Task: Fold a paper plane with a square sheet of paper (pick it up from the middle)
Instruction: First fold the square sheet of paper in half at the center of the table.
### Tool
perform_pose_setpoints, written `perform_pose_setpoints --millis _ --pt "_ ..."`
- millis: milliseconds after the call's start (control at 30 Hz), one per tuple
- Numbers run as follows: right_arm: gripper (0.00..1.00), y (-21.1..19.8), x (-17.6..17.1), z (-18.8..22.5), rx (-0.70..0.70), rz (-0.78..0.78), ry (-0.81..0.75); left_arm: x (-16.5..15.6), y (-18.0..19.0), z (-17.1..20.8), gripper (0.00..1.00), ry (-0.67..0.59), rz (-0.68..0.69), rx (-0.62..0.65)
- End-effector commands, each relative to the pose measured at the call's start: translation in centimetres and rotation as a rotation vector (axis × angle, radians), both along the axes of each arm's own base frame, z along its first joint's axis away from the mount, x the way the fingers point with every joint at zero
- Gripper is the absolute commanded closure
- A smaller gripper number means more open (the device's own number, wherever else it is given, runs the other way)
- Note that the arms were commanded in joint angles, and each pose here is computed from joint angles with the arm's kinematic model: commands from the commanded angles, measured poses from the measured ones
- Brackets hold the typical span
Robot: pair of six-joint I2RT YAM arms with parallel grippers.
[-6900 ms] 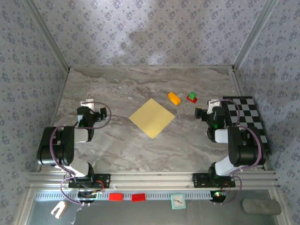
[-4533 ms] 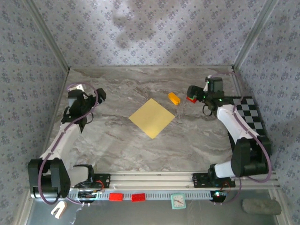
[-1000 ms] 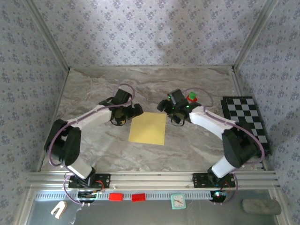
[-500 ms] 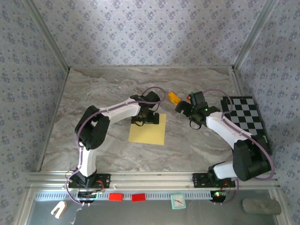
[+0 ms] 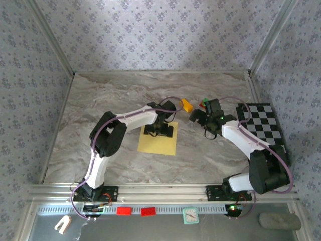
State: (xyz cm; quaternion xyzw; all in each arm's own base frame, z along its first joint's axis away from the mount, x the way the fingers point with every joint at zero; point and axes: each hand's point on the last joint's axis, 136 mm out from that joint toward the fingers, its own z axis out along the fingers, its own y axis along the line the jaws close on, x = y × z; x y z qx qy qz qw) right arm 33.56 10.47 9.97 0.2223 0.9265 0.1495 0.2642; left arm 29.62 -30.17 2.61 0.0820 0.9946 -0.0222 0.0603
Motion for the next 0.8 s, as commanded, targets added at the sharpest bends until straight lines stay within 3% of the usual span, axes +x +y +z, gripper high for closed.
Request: perform_pose_setpoints --millis 0,767 --pt "0.0 -0.2 -0.2 -0.9 -0.01 0.004 0.032 -0.7 0.0 -0.8 0.02 0.039 -0.014 0.018" --pt "0.0 -0.5 0.0 -1.1 -0.011 -0.012 0.04 -1.5 1.6 -4.0 0.06 0.068 0.007 0.092"
